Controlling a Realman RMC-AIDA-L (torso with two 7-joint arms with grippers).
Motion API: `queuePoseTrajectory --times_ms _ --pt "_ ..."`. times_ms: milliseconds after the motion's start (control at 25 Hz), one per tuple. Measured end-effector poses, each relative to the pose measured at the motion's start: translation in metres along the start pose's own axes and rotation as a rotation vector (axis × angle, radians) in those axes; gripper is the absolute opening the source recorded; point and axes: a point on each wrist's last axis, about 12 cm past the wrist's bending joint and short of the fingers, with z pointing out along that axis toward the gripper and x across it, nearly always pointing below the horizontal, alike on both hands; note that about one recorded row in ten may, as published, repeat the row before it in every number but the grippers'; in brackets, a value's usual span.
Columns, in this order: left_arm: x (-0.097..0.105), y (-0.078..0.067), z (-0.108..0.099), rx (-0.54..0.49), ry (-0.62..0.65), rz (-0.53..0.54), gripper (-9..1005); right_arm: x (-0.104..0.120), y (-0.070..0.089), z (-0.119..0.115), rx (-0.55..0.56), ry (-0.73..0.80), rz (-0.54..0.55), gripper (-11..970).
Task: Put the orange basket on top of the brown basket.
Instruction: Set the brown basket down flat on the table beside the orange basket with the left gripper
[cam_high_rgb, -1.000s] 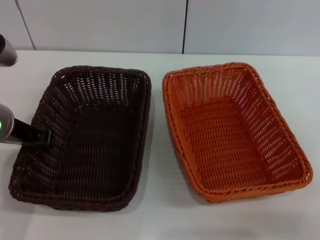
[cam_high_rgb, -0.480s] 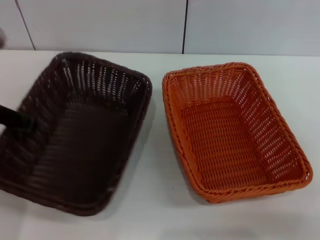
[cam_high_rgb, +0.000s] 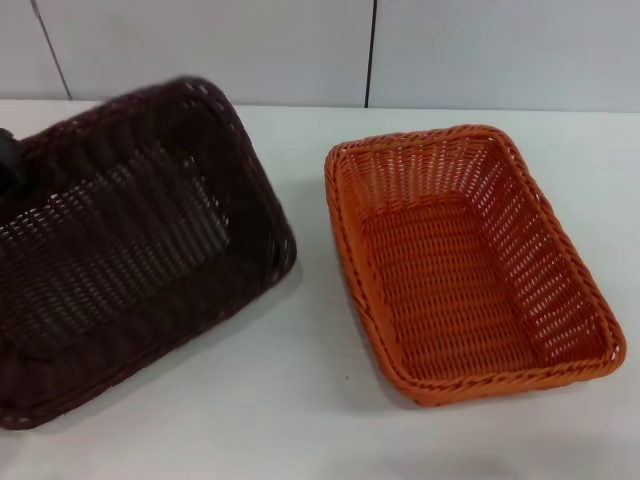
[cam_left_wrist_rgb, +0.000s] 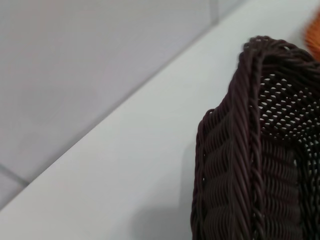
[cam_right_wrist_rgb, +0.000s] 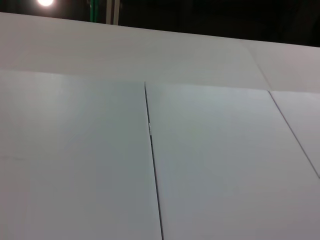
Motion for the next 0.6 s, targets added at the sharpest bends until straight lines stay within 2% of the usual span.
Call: queuePoseTrajectory --times_ms 160,200,280,480,600 --pt "-0.009 0.004 -0.002 0.083 0.041 0.185 175 -0.002 -0.002 -0.002 0.009 -0.003 0.001 676" --pt "-0.009 0.004 -0.002 0.083 0.041 0.185 171 -0.002 -0.002 -0.002 0.009 -0.003 0.001 676" --pt "-0.013 0.007 -0.008 0.153 0.061 0.284 167 -0.004 -0.002 -0.002 0.021 -0.011 0.008 676" --pt "-0.024 0.011 -0.003 0.272 0.102 0.379 167 -0.009 -0.006 -0.007 0.056 -0.020 0.015 676" --pt "-0.036 0.008 0.003 0.318 0.121 0.453 167 -0.011 -0.007 -0.011 0.061 -0.019 0.014 675"
